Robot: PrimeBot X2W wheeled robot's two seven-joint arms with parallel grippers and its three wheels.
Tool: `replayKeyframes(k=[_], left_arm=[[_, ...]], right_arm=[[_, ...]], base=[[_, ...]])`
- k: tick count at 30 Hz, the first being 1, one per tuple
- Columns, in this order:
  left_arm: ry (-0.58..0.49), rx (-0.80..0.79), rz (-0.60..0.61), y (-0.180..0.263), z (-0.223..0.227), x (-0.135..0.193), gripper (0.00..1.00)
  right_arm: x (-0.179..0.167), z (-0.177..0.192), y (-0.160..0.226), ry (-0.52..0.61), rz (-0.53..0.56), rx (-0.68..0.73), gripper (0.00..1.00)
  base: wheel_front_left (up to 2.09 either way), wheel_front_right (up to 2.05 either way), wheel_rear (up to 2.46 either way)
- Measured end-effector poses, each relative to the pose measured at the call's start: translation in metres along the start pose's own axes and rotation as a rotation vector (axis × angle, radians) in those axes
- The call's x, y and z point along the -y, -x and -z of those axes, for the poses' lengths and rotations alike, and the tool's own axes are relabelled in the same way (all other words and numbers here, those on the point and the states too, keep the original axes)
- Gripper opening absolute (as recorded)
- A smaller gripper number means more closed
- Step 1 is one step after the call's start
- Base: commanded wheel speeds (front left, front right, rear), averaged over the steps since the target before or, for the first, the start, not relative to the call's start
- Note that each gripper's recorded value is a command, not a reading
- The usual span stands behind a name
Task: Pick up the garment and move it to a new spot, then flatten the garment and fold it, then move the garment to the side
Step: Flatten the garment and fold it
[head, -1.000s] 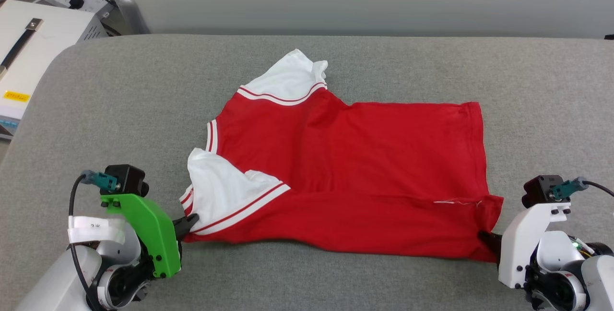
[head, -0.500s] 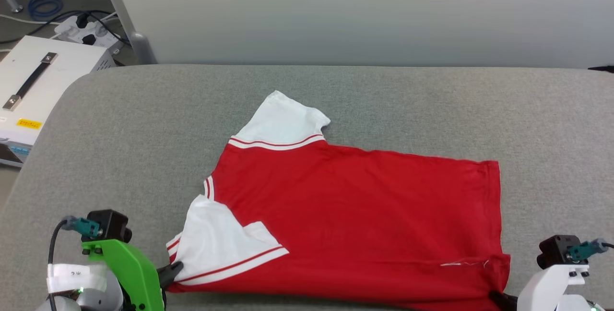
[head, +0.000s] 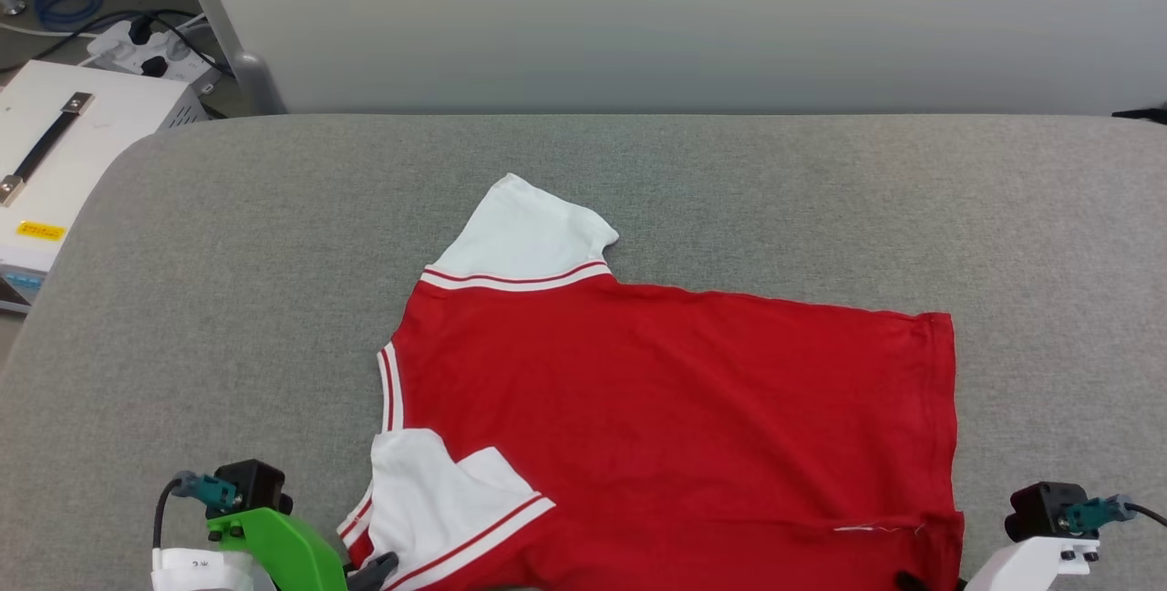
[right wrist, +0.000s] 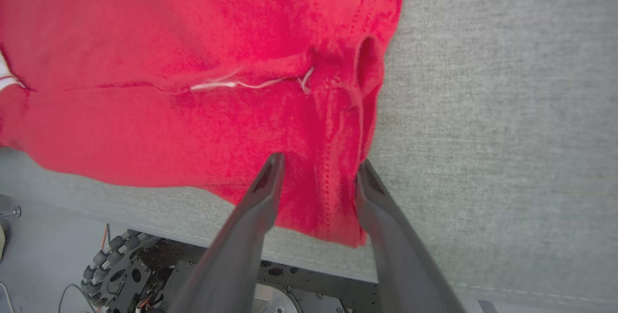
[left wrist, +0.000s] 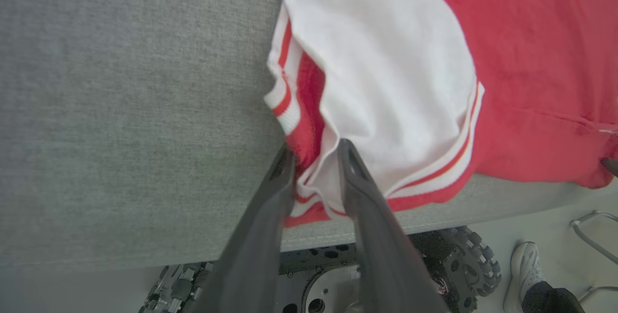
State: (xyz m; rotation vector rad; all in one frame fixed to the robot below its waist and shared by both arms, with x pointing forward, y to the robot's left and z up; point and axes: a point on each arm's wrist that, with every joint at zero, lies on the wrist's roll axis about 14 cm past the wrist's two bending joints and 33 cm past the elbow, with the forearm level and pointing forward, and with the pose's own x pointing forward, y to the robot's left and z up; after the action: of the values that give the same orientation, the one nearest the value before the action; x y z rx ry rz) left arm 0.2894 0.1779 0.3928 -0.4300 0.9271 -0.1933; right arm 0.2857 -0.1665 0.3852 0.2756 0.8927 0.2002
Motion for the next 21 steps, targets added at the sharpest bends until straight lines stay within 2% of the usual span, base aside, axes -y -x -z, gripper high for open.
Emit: replayKeyframes(k=[4, 12, 16, 21], left_arm=[[-0.026, 0.048, -0.008, -0.006, -0.014, -0.003, 1.00], [-0.222, 0.298, -0.026, 0.000, -0.080, 0.002, 1.00], [-0.284, 0.410, -0.033, -0.001, -0.110, 0.009, 1.00], [-0.318, 0.475, -0.017, -0.014, -0.135, 0.019, 1.00]], right_arm=[[-0.006, -0.024, -0.001, 0.022, -0.017, 0.136, 1.00], [-0.007, -0.091, 0.019, 0.125, 0.015, 0.522, 1.00], [-0.005, -0.107, 0.023, 0.159, 0.040, 0.608, 1.00], [-0.008, -0.131, 0.028, 0.186, 0.057, 0.699, 1.00]], base=[[0.00, 0.00, 0.00], [0.00, 0.00, 0.00], [0.00, 0.00, 0.00], [0.00, 0.00, 0.00]])
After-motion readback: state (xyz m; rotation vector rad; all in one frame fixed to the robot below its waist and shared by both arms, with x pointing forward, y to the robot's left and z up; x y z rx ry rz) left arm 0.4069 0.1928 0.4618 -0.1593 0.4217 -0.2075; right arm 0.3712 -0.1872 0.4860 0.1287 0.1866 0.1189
